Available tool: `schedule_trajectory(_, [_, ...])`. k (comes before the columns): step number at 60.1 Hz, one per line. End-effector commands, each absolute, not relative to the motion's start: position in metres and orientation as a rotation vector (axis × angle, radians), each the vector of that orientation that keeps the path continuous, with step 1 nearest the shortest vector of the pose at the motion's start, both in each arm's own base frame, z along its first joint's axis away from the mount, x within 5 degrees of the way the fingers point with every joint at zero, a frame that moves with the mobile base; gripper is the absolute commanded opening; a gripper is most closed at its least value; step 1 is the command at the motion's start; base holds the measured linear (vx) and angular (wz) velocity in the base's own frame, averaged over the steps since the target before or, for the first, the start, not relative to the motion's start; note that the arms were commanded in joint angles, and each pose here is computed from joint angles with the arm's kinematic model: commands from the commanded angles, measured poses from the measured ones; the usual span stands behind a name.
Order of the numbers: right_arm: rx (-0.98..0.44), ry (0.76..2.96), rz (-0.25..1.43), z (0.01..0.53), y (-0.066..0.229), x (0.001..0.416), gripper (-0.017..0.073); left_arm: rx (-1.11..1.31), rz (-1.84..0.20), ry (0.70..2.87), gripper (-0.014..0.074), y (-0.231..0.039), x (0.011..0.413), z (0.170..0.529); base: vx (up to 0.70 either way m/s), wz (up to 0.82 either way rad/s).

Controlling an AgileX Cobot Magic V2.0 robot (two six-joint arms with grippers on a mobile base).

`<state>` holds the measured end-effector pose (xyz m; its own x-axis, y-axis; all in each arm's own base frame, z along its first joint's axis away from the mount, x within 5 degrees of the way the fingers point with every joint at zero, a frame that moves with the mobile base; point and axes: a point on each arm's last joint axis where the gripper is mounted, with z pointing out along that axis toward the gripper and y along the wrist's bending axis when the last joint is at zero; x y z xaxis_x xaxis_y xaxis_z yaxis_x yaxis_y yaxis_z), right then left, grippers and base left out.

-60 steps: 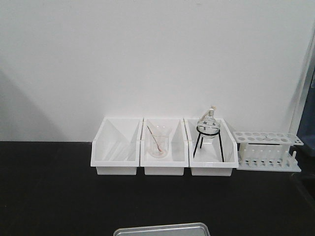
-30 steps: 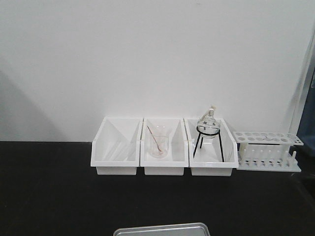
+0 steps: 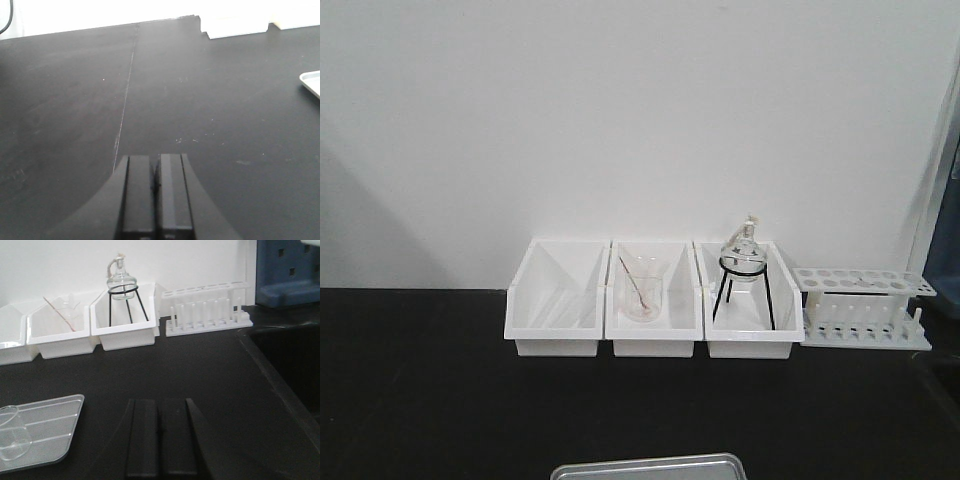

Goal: Move beaker to silver tray on left bench

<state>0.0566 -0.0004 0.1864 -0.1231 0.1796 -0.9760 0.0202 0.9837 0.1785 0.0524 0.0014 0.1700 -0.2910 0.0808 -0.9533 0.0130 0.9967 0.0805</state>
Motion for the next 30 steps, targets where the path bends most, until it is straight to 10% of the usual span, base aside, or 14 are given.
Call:
schedule_trajectory(1, [0.105, 1.601, 0.093, 0.1928, -0.0008, 0.0569, -0.0014, 0.071, 0.056, 1.803, 0.0001, 0.0006, 0.0542, 0.1702, 0.00, 0.00])
schedule_trajectory(30, [0.043, 1.588, 0.033, 0.1937, -0.0008, 0.0562, -0.0010, 0.071, 0.056, 1.803, 0.0001, 0.0006, 0.0542, 0.1702, 0.00, 0.00])
